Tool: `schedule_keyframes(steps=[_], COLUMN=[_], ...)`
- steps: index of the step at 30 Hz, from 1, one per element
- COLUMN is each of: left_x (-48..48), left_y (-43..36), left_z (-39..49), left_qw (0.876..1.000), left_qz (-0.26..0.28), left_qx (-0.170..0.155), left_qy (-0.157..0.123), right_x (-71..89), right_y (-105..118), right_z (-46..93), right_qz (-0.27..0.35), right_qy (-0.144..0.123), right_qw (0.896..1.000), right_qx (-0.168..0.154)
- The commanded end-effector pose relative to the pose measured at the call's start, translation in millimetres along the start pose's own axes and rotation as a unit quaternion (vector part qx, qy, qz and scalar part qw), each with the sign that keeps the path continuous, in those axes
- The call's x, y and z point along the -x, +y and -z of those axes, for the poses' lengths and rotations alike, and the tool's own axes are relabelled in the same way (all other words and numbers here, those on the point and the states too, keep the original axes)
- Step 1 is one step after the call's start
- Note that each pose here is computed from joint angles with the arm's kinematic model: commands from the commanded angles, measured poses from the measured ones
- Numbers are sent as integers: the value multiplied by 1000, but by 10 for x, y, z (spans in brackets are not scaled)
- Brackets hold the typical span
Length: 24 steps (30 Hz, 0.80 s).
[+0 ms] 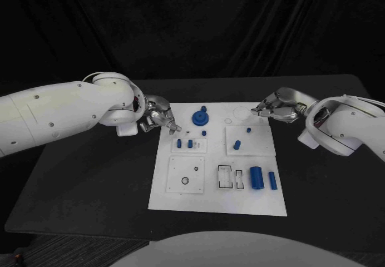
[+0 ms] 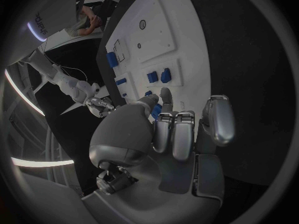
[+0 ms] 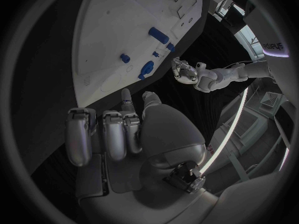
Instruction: Assemble the parts on the task board
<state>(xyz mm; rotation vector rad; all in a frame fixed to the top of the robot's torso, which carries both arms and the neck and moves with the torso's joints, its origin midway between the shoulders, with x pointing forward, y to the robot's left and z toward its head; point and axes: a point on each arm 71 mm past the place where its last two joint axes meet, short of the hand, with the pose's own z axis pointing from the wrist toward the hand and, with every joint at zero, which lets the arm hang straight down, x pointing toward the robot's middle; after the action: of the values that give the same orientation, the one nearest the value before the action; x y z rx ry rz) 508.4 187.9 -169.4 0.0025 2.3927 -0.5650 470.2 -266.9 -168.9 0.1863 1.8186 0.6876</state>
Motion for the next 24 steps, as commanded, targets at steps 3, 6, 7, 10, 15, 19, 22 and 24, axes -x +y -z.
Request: schedule_keyframes(steps=[3, 6, 7, 10, 15, 19, 22, 24], left_x=[-11, 9, 14, 21, 29, 40, 57, 65], left_y=[-21, -28, -32, -46, -68, -78, -83, -85], left_z=[-47, -78, -87, -106, -135, -159, -179, -189], left_qw=[998, 998, 997, 997, 996, 996, 995, 995], left_qz=[-11, -24, -27, -35, -41, -45, -46, -46], left_qx=[-1, 5, 7, 10, 13, 16, 18, 19], left_qy=[60, 65, 66, 69, 75, 81, 82, 82], right_x=[-10, -12, -13, -14, -16, -17, -17, -17], right_y=[-13, -10, -9, -8, -5, -3, -2, -1], right_z=[8, 7, 7, 5, 2, 1, 0, 0], right_qz=[0, 0, 0, 0, 0, 0, 0, 0], right_qy=[1, 2, 2, 3, 3, 3, 3, 3], right_qw=[1000, 1000, 1000, 1000, 1000, 1000, 1000, 1000], right_qx=[-9, -9, -8, -8, -8, -7, -7, -7])
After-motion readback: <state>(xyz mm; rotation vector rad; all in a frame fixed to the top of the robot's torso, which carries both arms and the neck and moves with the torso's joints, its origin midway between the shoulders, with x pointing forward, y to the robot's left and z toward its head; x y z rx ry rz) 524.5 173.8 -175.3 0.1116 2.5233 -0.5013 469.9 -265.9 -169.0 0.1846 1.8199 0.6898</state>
